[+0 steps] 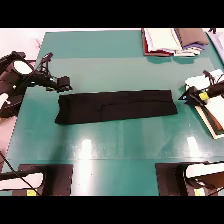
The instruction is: Fold the shirts.
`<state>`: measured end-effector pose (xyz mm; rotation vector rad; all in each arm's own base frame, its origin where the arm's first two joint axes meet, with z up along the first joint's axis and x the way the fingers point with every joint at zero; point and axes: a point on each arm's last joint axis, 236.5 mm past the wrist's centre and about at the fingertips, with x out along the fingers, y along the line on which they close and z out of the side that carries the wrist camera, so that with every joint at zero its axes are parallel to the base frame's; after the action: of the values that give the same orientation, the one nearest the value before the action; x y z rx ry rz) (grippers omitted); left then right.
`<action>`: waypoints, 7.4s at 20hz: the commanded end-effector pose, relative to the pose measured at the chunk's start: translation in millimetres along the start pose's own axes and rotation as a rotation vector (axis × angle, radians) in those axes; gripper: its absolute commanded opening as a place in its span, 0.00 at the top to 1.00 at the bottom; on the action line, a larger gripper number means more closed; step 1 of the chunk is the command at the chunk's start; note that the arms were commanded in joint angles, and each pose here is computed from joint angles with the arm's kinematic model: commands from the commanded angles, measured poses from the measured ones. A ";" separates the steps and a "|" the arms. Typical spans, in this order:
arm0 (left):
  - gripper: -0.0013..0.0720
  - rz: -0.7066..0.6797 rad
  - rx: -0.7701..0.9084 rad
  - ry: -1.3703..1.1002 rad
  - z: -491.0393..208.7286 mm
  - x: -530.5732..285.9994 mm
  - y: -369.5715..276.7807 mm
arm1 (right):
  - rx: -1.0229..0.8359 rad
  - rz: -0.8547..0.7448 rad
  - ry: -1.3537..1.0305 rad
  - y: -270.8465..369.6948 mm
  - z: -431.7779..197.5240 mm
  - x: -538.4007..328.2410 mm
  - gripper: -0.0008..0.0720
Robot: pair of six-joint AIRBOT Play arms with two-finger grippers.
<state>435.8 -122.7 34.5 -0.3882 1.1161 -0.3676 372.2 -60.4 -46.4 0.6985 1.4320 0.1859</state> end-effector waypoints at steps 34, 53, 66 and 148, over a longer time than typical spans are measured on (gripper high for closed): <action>0.95 -0.194 0.158 -0.147 75.8 47.7 -163.1 | -0.861 0.446 -0.222 442.0 -121.4 -28.6 0.96; 0.95 0.029 0.292 -0.485 140.5 -183.9 -110.4 | -0.724 0.037 -0.056 296.2 -73.1 113.8 0.34; 0.95 -0.020 0.369 -0.446 125.0 -169.7 -143.7 | -0.321 0.332 0.219 311.3 -93.0 233.0 0.23; 0.95 -0.188 0.524 -0.342 65.6 -139.7 -242.9 | -0.736 0.283 -0.522 328.9 -52.1 -134.0 0.96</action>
<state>419.1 -261.6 285.0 -0.0829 0.6198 -0.7112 402.3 112.1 240.9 0.3164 0.6849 0.5858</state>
